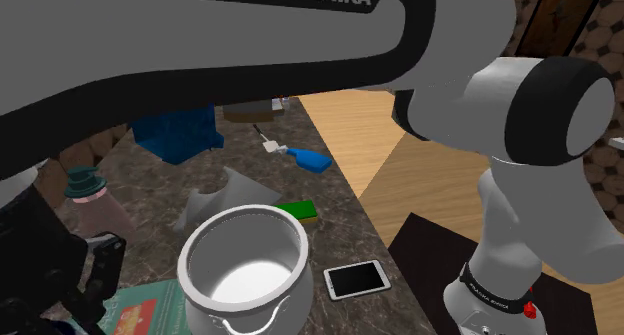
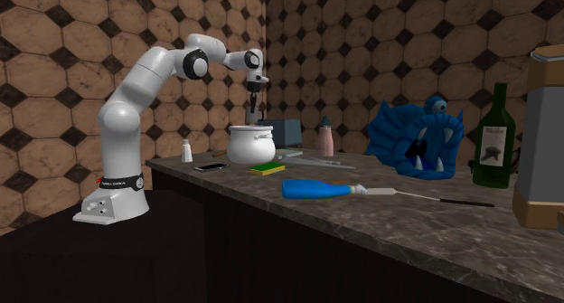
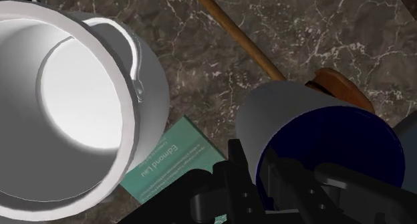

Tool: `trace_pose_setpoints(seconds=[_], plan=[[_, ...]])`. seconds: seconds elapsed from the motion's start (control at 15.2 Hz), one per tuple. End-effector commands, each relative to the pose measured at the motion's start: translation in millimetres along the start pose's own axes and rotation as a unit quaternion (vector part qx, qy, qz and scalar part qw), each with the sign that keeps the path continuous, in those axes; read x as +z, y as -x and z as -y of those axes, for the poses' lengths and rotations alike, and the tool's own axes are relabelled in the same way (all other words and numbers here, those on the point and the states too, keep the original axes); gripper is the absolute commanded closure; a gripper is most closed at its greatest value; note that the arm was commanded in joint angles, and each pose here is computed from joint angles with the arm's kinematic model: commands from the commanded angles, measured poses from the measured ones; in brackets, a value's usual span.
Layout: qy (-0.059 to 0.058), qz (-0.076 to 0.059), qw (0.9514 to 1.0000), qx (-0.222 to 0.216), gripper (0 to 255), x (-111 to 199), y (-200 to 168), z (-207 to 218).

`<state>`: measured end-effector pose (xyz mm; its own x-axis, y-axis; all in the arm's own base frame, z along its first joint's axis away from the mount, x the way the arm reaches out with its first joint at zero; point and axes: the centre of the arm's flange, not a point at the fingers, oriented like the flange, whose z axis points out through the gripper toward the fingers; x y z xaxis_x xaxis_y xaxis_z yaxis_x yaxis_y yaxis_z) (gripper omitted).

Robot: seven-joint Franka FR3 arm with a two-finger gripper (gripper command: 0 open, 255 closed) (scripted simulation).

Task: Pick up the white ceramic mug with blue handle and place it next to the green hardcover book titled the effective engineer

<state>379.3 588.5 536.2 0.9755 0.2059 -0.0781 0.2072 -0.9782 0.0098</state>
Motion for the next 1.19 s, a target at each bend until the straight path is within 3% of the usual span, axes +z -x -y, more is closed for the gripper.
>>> trace_pose_setpoints(seconds=[0.0,1.12], plan=[[0.0,0.0,1.0,0.001,255,6,1,14],[0.0,0.0,1.0,0.001,255,95,-6,15]])
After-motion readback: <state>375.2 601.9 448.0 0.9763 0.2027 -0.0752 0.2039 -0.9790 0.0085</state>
